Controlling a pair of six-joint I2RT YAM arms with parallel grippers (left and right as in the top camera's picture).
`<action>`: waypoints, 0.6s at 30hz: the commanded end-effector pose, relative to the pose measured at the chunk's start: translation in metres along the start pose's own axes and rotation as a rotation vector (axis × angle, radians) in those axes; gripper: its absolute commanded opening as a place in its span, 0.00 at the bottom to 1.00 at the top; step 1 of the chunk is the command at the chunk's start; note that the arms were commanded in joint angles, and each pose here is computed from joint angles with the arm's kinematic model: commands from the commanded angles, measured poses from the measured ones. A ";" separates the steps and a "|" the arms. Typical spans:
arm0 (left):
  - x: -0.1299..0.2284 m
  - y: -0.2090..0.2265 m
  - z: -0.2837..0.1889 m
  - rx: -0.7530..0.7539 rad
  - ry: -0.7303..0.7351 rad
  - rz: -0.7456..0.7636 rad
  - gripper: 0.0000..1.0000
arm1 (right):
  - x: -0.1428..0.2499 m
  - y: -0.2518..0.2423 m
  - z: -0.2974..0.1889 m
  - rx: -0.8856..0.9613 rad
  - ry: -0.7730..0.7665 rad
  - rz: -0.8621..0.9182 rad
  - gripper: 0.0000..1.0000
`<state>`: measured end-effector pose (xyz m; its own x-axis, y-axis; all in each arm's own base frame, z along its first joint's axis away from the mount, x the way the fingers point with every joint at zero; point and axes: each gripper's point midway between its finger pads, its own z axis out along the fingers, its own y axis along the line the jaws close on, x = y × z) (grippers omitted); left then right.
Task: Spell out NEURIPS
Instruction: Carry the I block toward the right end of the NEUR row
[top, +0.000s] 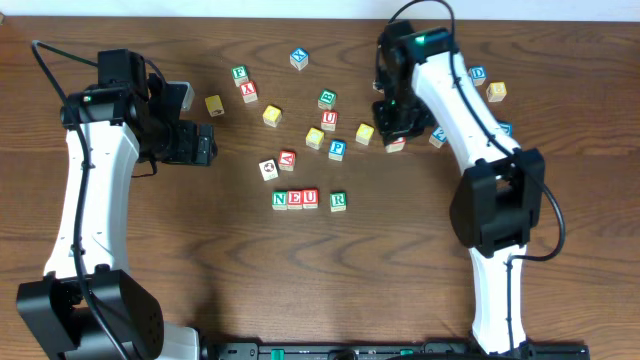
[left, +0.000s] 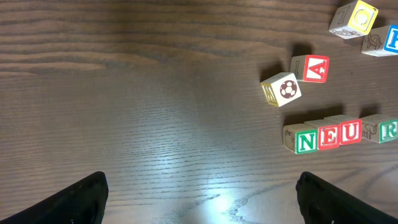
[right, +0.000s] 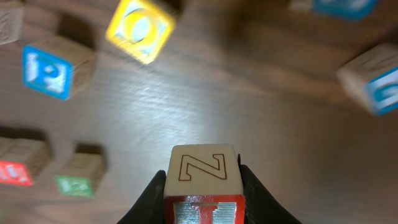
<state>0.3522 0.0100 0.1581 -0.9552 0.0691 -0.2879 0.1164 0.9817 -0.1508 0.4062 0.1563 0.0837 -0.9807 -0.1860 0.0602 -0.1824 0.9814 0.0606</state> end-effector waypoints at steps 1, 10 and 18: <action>-0.006 -0.003 -0.010 0.005 -0.031 0.019 0.95 | 0.005 0.035 -0.004 -0.032 -0.003 0.053 0.01; -0.006 -0.003 -0.010 0.005 -0.031 0.019 0.95 | 0.018 0.071 0.001 0.058 -0.021 0.043 0.01; -0.006 -0.003 -0.010 0.005 -0.031 0.019 0.95 | 0.024 0.070 0.000 0.081 -0.001 0.039 0.01</action>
<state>0.3522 0.0100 0.1581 -0.9552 0.0691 -0.2879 0.1164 0.9817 -0.1508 0.3659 0.2247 0.0838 -0.9817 -0.1734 0.0784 -0.1739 0.9848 0.0005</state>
